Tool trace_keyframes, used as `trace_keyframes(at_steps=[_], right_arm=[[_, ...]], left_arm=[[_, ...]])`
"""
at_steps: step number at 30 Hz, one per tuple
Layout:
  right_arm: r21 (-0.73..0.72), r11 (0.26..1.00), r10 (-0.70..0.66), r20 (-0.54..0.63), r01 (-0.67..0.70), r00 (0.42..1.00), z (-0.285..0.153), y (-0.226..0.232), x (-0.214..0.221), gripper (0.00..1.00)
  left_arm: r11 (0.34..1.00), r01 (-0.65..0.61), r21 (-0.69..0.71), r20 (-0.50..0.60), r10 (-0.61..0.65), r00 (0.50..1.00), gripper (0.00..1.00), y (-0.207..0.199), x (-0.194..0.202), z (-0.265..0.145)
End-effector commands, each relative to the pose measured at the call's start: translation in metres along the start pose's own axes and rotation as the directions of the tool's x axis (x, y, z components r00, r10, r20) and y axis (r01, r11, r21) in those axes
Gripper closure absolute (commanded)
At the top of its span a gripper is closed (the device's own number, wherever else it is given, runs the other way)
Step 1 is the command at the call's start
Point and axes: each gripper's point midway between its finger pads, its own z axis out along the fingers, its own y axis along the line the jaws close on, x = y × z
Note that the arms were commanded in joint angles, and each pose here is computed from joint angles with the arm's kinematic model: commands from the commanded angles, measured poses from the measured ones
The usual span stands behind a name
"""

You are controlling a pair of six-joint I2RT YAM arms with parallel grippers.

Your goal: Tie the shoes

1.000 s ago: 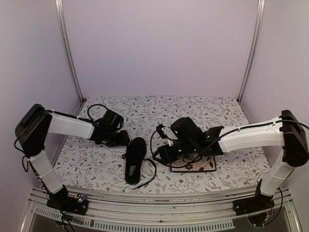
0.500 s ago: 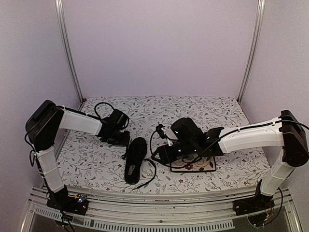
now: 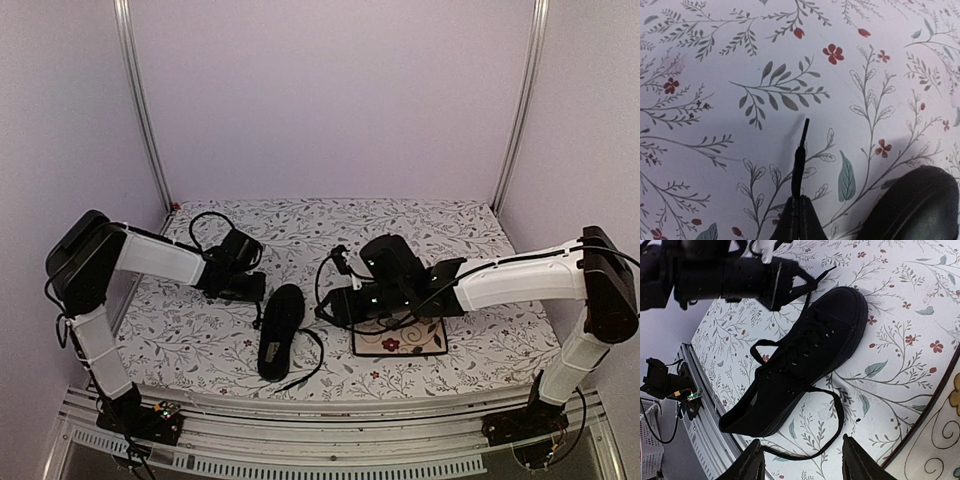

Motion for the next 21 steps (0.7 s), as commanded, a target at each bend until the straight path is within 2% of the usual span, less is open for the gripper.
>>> trace_keyframes(at_steps=[1, 3, 5, 7, 16, 21], right_arm=[[-0.048, 0.997, 0.056, 0.085, -0.052, 0.995, -0.002, 0.000, -0.028, 0.44], [-0.079, 0.995, 0.065, 0.097, -0.057, 0.993, -0.002, 0.004, -0.036, 0.43], [-0.103, 0.993, 0.066, 0.109, -0.055, 0.992, 0.000, 0.009, -0.045, 0.41], [-0.135, 0.989, 0.071, 0.123, -0.054, 0.990, 0.001, 0.016, -0.056, 0.40], [-0.313, 0.950, 0.081, 0.207, -0.013, 0.975, -0.014, 0.060, -0.100, 0.35], [-0.374, 0.928, 0.094, 0.224, -0.004, 0.970, -0.010, 0.079, -0.122, 0.36]], left_arm=[[0.987, 0.001, 0.163, 0.203, -0.034, 0.979, 1.00, -0.020, -0.031, -0.053], [0.957, -0.028, 0.290, 0.291, -0.060, 0.955, 1.00, -0.034, -0.035, -0.083], [0.899, -0.064, 0.433, 0.366, -0.110, 0.924, 1.00, -0.049, -0.041, -0.119], [0.855, -0.098, 0.509, 0.399, -0.133, 0.907, 1.00, -0.056, -0.039, -0.141], [0.656, -0.253, 0.711, 0.443, -0.139, 0.886, 1.00, -0.091, -0.026, -0.211], [0.586, -0.331, 0.739, 0.461, -0.083, 0.883, 1.00, -0.112, -0.017, -0.228]])
